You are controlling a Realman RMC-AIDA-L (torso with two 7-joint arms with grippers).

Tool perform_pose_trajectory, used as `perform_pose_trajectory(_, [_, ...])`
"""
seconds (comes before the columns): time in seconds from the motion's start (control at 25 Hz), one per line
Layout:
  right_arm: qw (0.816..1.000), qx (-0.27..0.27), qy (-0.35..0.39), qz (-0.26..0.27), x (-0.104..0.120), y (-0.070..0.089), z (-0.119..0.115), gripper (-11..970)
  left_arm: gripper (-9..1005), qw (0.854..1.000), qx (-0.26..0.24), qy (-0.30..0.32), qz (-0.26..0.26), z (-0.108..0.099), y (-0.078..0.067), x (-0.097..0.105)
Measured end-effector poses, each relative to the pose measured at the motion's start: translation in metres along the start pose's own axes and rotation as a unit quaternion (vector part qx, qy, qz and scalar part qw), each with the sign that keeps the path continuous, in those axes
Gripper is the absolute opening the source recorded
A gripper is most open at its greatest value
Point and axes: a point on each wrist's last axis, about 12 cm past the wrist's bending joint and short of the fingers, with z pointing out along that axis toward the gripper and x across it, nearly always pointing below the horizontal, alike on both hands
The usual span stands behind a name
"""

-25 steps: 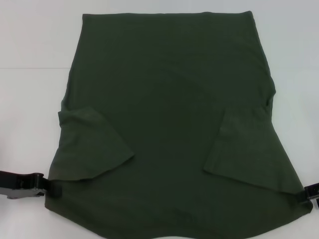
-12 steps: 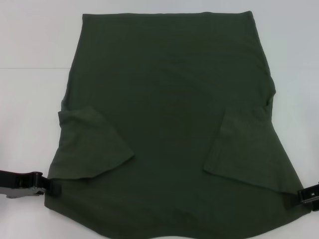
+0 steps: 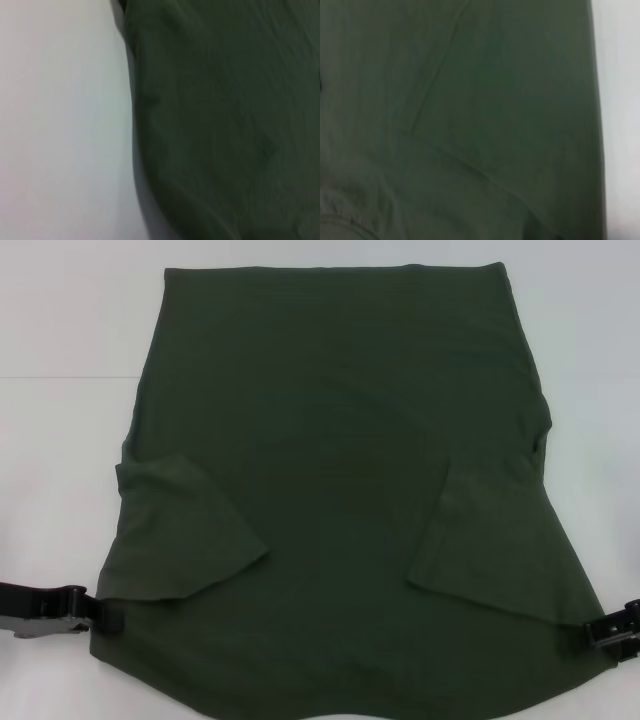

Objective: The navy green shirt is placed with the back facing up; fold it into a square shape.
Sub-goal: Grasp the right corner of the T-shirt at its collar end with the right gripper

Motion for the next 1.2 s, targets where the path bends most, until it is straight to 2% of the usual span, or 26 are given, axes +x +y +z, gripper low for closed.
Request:
perform_pose_trajectory(0.48, [0.999, -0.028, 0.014, -0.030, -0.012, 0.024, 0.019, 804, 39, 1.000, 0.001, 0.000, 0.002, 0.001, -0.001, -0.001])
perform_pose_trajectory(0.72, [0.999, -0.025, 0.009, -0.031, -0.014, 0.024, 0.018, 805, 40, 1.000, 0.004, -0.002, 0.002, 0.001, -0.001, -0.001])
perform_pose_trajectory(0.96, [0.999, -0.022, 0.008, -0.038, -0.013, 0.022, 0.018, 676, 39, 1.000, 0.005, -0.003, 0.003, 0.000, -0.002, -0.001])
perform_pose_trajectory(1.2, [0.999, -0.021, 0.008, -0.041, -0.014, 0.023, 0.018, 405, 39, 1.000, 0.005, -0.003, 0.003, 0.000, -0.002, -0.002])
